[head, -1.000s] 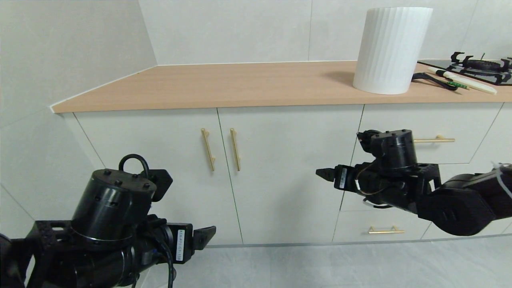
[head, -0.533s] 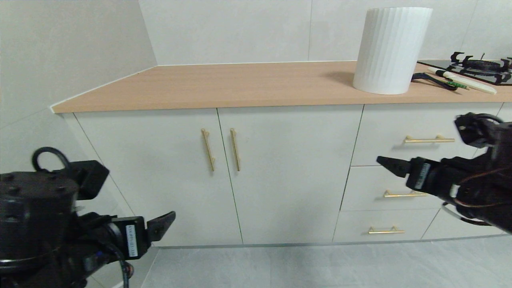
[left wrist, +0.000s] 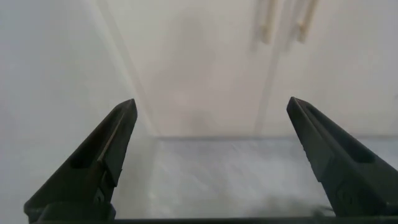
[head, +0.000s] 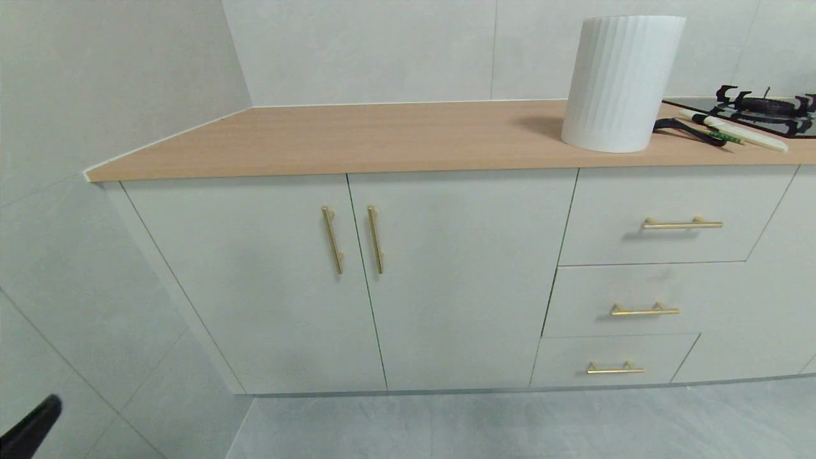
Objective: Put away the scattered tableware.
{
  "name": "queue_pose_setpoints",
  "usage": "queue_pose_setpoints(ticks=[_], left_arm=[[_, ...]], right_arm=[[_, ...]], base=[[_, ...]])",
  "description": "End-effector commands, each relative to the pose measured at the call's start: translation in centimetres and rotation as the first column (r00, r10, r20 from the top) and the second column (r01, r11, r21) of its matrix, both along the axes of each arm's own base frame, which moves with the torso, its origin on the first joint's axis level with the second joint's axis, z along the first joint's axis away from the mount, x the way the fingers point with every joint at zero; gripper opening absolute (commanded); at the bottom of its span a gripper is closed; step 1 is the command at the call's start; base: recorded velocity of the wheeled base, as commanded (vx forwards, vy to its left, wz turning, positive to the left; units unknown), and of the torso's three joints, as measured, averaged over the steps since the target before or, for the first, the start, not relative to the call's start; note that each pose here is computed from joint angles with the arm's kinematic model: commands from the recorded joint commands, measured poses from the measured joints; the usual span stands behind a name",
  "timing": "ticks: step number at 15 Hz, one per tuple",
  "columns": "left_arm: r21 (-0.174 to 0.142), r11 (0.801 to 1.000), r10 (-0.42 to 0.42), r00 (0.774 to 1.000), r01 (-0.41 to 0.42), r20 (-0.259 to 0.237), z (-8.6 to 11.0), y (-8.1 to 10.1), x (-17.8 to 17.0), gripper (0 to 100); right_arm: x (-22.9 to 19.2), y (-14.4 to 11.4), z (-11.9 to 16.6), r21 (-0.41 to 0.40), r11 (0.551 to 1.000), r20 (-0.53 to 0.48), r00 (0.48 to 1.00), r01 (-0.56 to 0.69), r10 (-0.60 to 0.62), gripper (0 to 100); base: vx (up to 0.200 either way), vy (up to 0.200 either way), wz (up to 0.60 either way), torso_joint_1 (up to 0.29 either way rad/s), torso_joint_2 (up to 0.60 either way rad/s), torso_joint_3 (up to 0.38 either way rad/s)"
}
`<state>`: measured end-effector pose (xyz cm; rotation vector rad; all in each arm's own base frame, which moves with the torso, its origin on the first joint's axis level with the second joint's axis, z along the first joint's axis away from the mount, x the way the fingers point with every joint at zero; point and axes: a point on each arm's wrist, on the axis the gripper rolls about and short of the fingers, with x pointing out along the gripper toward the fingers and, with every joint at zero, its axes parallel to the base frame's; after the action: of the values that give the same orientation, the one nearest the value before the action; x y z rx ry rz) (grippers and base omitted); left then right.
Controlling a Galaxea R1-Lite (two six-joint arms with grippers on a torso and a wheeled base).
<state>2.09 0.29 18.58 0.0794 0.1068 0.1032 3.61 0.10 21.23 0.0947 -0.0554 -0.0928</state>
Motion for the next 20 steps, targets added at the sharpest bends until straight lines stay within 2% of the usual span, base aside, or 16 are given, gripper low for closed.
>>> queue_pose_setpoints(ticks=[1,2,3,5,6,7,9,10,12,13,14,15,16,17,19,20], left_arm=[[0.011,0.996,0.081,0.983,-0.084,0.164,-1.5,1.3,-4.6,100],[0.006,0.993,0.112,0.976,-0.115,0.187,-2.1,1.4,-5.4,100],[0.000,0.992,0.123,0.973,-0.126,0.196,-2.8,1.3,-5.7,100],[-0.009,0.988,0.149,0.962,-0.151,0.229,-3.3,1.2,-6.3,100],[-0.018,0.986,0.166,0.961,-0.167,0.220,-3.6,1.1,-6.2,100],[-0.041,0.981,0.194,0.956,-0.189,0.219,-3.9,1.0,-6.0,100],[-0.038,0.971,0.237,0.943,-0.234,0.235,-5.6,0.6,-6.4,100],[-0.017,0.977,0.211,0.952,-0.213,0.223,-6.7,0.5,-6.3,100],[-0.024,0.979,0.203,0.963,-0.202,0.178,-8.1,0.4,-5.6,100],[-0.025,0.988,0.154,0.980,-0.152,0.126,-9.7,0.3,-5.0,100],[-0.038,0.996,0.085,0.990,-0.081,0.116,-10.6,0.2,-4.5,100],[-0.092,0.996,0.010,0.987,0.004,0.158,-10.5,0.0,-4.4,100],[-0.115,0.991,-0.052,0.988,0.070,0.148,-10.7,-0.2,-4.4,100],[-0.106,0.988,-0.096,0.985,0.111,0.141,-10.6,-0.3,-4.4,100],[-0.035,0.985,-0.165,0.980,0.169,0.110,-11.0,-0.4,-4.4,100],[-0.020,0.984,-0.177,0.980,0.180,0.096,-11.0,-0.4,-4.3,100]], right_arm=[[-6.4,-1.1,-1.3,-0.067,0.987,0.206,0.970,0.146,-0.130,100],[-8.7,-1.2,-1.8,-0.111,0.983,0.303,0.947,0.144,-0.104,100],[-9.4,-1.1,-2.3,-0.149,0.976,0.330,0.939,0.157,-0.101,100],[-10.3,-0.8,-2.8,-0.151,0.965,0.355,0.923,0.215,-0.150,100],[-10.6,-0.7,-3.3,-0.155,0.961,0.351,0.922,0.227,-0.161,100],[-10.6,-0.7,-3.9,-0.150,0.960,0.338,0.925,0.237,-0.176,100],[-9.4,-0.7,-5.5,-0.141,0.966,0.277,0.946,0.216,-0.171,100],[-8.5,-0.6,-7.0,-0.144,0.973,0.220,0.964,0.183,-0.148,100],[-6.7,-0.4,-10.6,-0.179,0.982,0.088,0.995,0.054,-0.039,100],[-5.9,-0.3,-12.9,-0.161,0.987,0.009,1.000,-0.004,0.006,100],[-5.9,-0.3,-13.1,-0.150,0.989,-0.003,1.000,-0.013,0.013,100],[-5.9,-0.3,-13.1,-0.131,0.991,-0.003,1.000,-0.016,0.016,100],[-5.9,-0.2,-13.4,-0.123,0.991,-0.039,0.998,-0.045,0.041,100],[-5.9,-0.2,-13.8,-0.121,0.990,-0.076,0.995,-0.074,0.065,100],[-5.9,-0.1,-13.6,-0.092,0.993,-0.055,0.996,-0.078,0.073,100],[-5.9,-0.1,-13.6,-0.078,0.994,-0.055,0.996,-0.077,0.072,100]], base=[[0.000,0.000,0.00,0.000,0.00,0.000],[0.000,0.000,0.00,0.000,0.00,0.000],[0.000,0.000,0.00,0.000,0.00,0.000],[0.000,0.000,0.00,0.000,0.00,0.000],[0.000,0.000,0.00,0.000,0.00,0.000],[0.000,0.000,0.00,0.000,0.00,0.000],[0.000,0.000,0.00,0.000,0.00,0.000],[0.000,0.000,0.00,0.000,0.00,0.000],[0.000,0.000,0.00,0.000,0.00,0.000],[0.000,0.000,0.00,0.000,0.00,0.000],[0.000,0.000,0.00,0.000,0.00,0.000],[0.000,0.000,0.00,0.000,0.00,0.000],[0.000,0.000,0.00,0.000,0.00,0.000],[0.000,0.000,0.00,0.000,0.00,0.000],[0.000,0.000,0.00,0.000,0.00,0.000],[0.000,0.000,0.00,0.000,0.00,0.000]])
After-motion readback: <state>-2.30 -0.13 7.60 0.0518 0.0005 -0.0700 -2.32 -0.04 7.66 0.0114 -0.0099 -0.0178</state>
